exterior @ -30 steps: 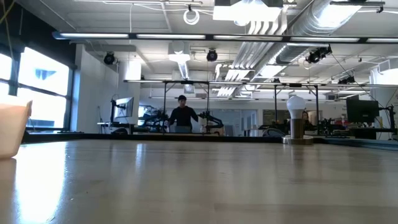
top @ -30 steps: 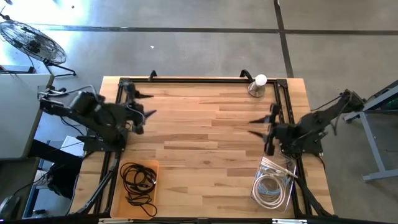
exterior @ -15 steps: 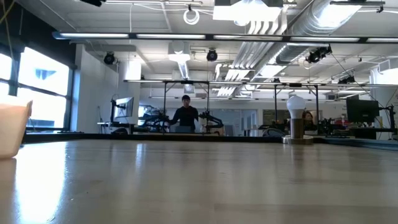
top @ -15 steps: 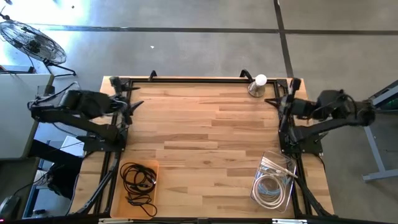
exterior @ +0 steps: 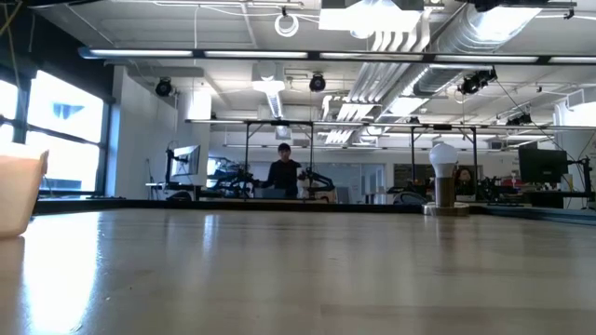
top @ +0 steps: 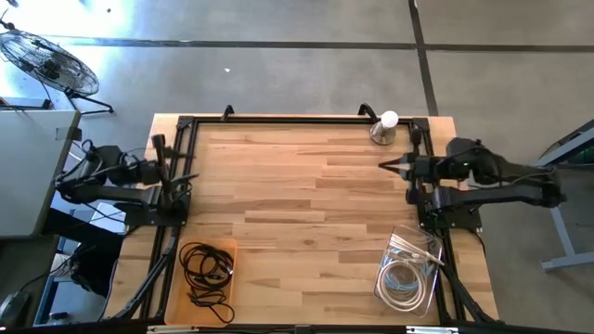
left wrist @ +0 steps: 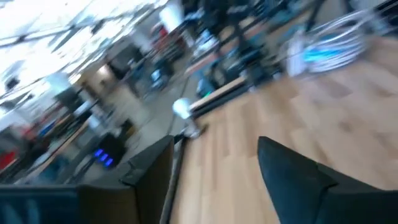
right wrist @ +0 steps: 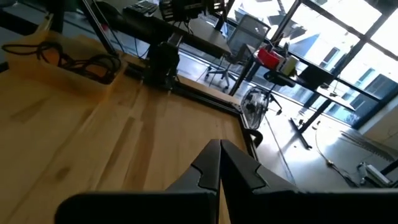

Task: Sort HDMI cables
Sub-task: Return to Home Position

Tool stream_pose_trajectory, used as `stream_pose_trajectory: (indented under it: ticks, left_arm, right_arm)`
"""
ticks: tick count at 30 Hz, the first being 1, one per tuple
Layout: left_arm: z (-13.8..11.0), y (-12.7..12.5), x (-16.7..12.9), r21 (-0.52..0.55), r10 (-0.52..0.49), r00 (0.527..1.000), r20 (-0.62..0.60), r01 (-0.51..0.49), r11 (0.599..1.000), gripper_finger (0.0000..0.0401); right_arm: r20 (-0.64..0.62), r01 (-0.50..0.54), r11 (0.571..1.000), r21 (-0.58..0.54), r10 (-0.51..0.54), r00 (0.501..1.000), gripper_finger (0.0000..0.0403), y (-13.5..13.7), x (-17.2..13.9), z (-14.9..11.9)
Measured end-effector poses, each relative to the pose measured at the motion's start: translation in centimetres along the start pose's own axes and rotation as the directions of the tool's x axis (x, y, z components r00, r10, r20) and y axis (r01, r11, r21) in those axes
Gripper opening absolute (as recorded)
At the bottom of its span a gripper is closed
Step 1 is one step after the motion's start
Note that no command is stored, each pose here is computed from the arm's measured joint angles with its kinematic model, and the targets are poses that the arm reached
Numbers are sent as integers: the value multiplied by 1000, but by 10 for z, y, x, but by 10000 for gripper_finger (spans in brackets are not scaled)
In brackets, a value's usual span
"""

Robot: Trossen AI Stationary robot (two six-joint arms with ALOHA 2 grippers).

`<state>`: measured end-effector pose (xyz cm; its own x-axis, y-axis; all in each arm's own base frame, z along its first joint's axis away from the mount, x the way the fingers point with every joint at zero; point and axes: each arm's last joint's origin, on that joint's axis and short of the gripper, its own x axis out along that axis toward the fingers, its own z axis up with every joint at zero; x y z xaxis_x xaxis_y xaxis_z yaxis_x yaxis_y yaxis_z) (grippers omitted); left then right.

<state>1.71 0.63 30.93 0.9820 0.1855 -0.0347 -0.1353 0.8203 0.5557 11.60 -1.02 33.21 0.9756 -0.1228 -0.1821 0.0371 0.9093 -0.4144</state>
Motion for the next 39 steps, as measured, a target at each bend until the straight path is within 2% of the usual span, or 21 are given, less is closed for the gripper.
stream_pose_trajectory:
  ticks: [3,7,10,11,15,18,21,31,34,39]
  left_arm:
    - [-9,-7,-3,-4,-38,998,47,39,999,186]
    - [-15,-14,4,-2,-65,998,23,65,998,102]
    - [-15,-13,6,-8,-31,999,15,31,999,28]
    - [-16,-13,6,-21,-11,1000,2,11,1000,15]
    - [-18,-13,7,-79,1,1000,-23,-3,997,19]
    - [-21,-15,6,-105,-8,998,-54,2,994,8]
    - [-24,-15,6,-133,22,995,-99,-35,991,4]
    - [-26,-18,11,-140,23,996,-81,-34,990,1]
    - [-31,-25,22,-123,35,997,-66,-43,992,1]
    - [-40,-33,31,-135,53,995,-82,-64,989,0]
  right_arm:
    - [20,-8,1000,3,8,1000,0,1,10,-6]
    - [39,-20,1000,8,20,999,0,1,22,-13]
    - [26,-47,999,14,46,999,0,1,30,-16]
    - [25,-58,998,19,58,998,0,1,32,-17]
    - [-10,-89,995,40,89,996,0,3,40,-20]
    - [-66,-76,997,23,77,995,0,1,42,-26]
    - [-72,-93,995,44,96,993,0,-4,38,-30]
    - [-81,-149,979,141,161,984,0,-13,21,-41]
    - [-33,-183,971,151,190,981,0,-10,22,-46]
    - [27,-203,962,183,202,979,0,2,30,-71]
